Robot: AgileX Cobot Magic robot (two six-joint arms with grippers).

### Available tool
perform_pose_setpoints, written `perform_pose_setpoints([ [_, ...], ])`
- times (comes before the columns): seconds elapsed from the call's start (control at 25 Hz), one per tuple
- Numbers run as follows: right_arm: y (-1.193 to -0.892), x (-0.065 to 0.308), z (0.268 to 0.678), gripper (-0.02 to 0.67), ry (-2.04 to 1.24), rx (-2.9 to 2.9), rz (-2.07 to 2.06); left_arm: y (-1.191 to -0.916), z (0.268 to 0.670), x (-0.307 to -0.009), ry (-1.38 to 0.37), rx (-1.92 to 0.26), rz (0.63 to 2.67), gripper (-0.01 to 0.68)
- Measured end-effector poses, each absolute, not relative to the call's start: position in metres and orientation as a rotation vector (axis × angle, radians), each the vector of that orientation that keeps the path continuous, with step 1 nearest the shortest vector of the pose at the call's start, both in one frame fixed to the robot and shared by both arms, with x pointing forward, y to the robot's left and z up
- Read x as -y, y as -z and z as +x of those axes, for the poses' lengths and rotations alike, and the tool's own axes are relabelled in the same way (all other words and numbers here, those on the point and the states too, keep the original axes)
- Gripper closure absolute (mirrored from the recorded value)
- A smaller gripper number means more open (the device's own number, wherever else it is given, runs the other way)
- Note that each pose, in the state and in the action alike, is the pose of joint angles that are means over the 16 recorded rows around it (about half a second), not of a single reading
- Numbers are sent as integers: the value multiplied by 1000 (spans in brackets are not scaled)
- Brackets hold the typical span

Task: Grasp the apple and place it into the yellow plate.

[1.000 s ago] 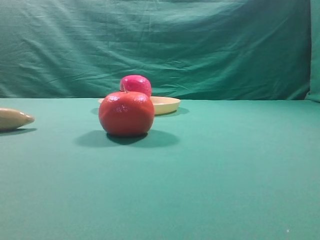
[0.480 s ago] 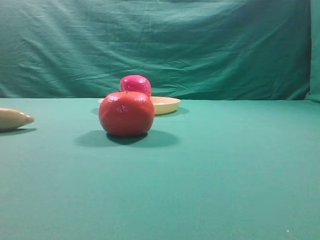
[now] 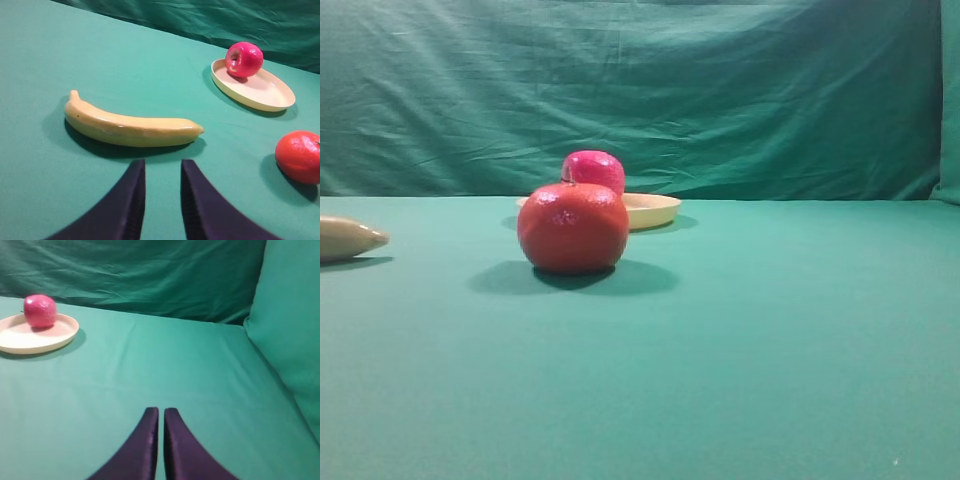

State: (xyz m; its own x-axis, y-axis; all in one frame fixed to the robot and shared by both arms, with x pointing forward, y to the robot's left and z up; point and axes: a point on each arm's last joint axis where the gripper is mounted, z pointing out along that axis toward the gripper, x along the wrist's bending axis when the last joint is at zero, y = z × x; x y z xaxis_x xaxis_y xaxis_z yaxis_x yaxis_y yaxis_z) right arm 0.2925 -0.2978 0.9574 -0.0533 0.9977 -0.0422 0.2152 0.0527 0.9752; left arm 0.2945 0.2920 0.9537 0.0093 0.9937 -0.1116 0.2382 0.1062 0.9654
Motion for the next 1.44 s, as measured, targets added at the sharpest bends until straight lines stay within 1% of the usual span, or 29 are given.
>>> perform_pose_setpoints([
  [0.48, -946, 299, 291, 649, -1045, -1472, 1369, -954, 294, -292, -987, -1415, 1308, 516],
  [1.44, -946, 299, 291, 649, -1042, -1475, 1372, -954, 294, -292, -987, -1415, 1308, 516],
])
